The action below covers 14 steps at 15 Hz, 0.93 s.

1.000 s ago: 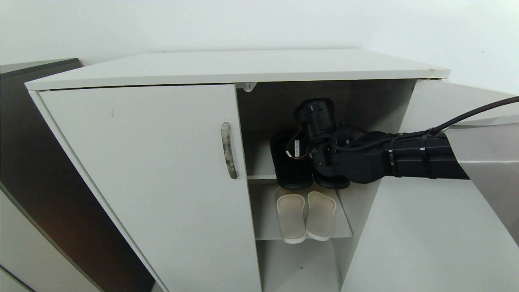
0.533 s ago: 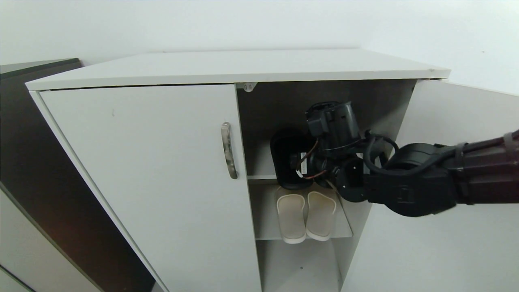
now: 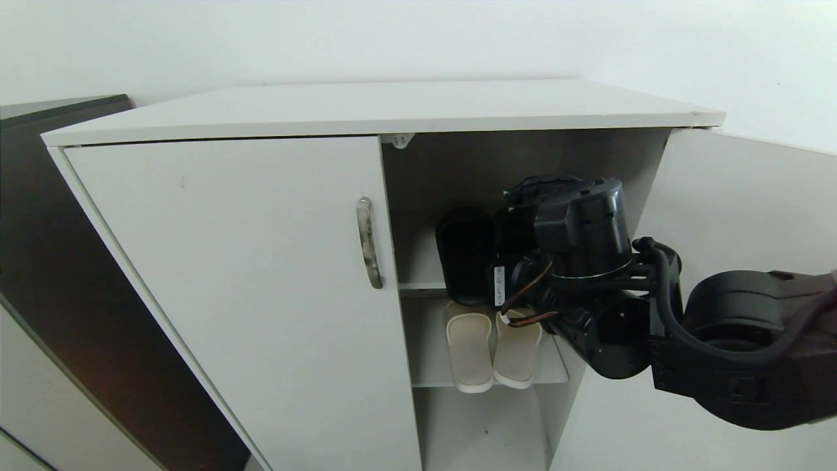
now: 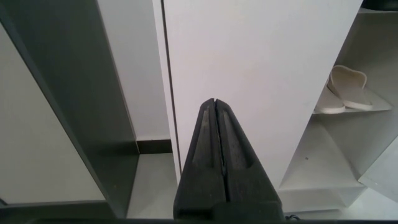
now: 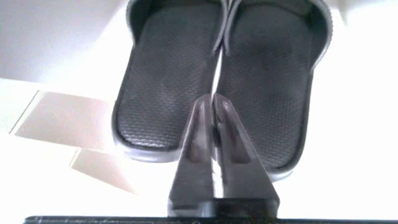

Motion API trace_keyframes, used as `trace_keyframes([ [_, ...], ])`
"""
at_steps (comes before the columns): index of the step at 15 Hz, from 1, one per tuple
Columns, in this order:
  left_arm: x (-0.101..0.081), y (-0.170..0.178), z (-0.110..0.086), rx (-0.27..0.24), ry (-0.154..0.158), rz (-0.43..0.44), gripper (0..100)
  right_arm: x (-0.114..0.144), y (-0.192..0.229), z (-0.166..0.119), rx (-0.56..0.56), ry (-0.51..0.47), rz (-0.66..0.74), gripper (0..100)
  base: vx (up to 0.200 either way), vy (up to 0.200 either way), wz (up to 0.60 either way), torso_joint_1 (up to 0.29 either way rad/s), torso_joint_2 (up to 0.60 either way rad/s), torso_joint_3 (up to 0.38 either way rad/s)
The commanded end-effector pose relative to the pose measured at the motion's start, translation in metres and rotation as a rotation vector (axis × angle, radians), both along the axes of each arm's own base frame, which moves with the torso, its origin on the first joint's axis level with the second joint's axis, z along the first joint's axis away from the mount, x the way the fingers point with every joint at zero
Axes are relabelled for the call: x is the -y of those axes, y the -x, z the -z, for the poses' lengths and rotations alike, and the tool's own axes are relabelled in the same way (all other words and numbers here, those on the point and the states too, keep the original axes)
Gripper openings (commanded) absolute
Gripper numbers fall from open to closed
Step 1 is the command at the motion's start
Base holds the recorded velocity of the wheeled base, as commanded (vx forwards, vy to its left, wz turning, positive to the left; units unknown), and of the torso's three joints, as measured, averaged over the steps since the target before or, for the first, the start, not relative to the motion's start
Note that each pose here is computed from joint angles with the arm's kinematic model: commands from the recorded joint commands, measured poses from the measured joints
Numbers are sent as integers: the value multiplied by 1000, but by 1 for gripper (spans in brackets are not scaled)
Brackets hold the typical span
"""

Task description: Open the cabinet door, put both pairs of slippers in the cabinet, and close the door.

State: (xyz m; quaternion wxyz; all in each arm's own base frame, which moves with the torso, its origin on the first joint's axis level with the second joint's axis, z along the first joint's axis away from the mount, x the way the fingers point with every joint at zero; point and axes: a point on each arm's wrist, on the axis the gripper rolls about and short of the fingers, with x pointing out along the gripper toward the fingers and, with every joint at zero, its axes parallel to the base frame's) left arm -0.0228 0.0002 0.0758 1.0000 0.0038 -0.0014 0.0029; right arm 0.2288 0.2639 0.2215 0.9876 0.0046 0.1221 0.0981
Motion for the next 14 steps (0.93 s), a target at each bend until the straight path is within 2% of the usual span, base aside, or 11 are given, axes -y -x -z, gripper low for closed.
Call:
trace_keyframes([
  [1,0,0,0,-1,0,0,0,-7,0,7,-6,10,-12,0,0,0,0,0,0,0],
  [7,0,0,0,0,0,0,0,-10,-2,12,-11,14,-11,0,0,0,0,0,0,0],
  [14,0,0,0,-1,0,0,0,-9,-1,14,-14,18,-11,0,-200,0,0,0,4,1],
])
